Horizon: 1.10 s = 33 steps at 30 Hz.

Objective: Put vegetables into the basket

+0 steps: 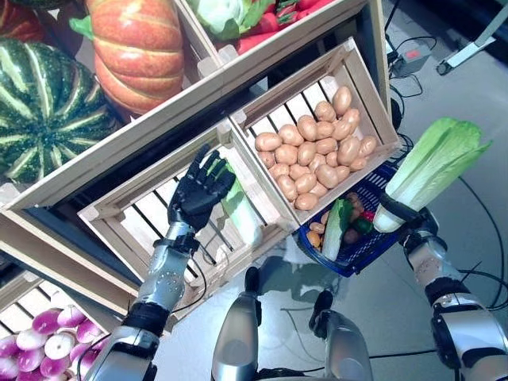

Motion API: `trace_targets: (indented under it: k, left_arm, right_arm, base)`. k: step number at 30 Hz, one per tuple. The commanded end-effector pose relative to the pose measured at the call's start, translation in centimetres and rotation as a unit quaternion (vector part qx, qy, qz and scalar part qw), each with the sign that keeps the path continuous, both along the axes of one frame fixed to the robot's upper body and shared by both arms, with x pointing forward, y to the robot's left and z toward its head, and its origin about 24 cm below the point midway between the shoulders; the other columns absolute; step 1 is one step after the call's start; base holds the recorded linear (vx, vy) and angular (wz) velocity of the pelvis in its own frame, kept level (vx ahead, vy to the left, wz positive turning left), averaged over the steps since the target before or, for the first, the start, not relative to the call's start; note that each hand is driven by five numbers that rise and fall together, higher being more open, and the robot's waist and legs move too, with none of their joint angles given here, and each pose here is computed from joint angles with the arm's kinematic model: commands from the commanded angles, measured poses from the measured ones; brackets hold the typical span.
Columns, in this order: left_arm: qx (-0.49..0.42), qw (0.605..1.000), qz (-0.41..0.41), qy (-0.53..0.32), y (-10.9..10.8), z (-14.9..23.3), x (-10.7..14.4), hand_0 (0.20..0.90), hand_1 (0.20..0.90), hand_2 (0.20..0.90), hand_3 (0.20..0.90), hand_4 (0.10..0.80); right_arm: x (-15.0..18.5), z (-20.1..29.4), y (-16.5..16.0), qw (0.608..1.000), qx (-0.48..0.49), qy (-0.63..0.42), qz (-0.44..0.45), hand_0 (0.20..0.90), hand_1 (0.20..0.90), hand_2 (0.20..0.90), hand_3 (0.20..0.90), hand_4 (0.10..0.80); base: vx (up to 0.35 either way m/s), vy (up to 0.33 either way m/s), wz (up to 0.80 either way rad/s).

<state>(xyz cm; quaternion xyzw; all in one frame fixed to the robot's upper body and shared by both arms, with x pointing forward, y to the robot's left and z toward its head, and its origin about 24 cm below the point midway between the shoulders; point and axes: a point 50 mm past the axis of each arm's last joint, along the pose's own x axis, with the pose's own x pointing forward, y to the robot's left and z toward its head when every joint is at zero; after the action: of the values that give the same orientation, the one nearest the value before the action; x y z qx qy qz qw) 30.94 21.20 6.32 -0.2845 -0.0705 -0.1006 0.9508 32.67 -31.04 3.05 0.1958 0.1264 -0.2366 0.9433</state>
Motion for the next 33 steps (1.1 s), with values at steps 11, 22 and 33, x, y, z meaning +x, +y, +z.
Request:
trace_targets:
  k: [11,22,33]
  left_arm:
    - [0.067,0.958,0.048,-0.274,-0.7,11.4,-0.3,0.900,0.900,0.900,0.900,0.800]
    - [0.145,0.927,0.220,-0.268,2.0,14.3,-0.6,0.900,0.900,0.900,0.900,0.800]
    - [0.180,0.915,0.226,-0.283,1.0,14.0,-1.1,0.900,0.900,0.900,0.900,0.800]
  right_arm:
    - [1.7,6.3,-3.7,0.996,-0.043,-0.018,-0.071,0.300,0.300,0.300,0.300,0.400]
    - [2.4,8.0,-3.9,0.999,-0.044,0.009,0.021,0.300,0.300,0.300,0.300,0.400]
    - [3.0,9.0,-3.6,0.999,-0.013,-0.020,0.026,0.900,0.900,0.900,0.900,0.800]
  base:
    - [-0.061,0.023,0.05]
    - [-0.029,0.075,-0.01]
    - [0.017,0.017,0.01]
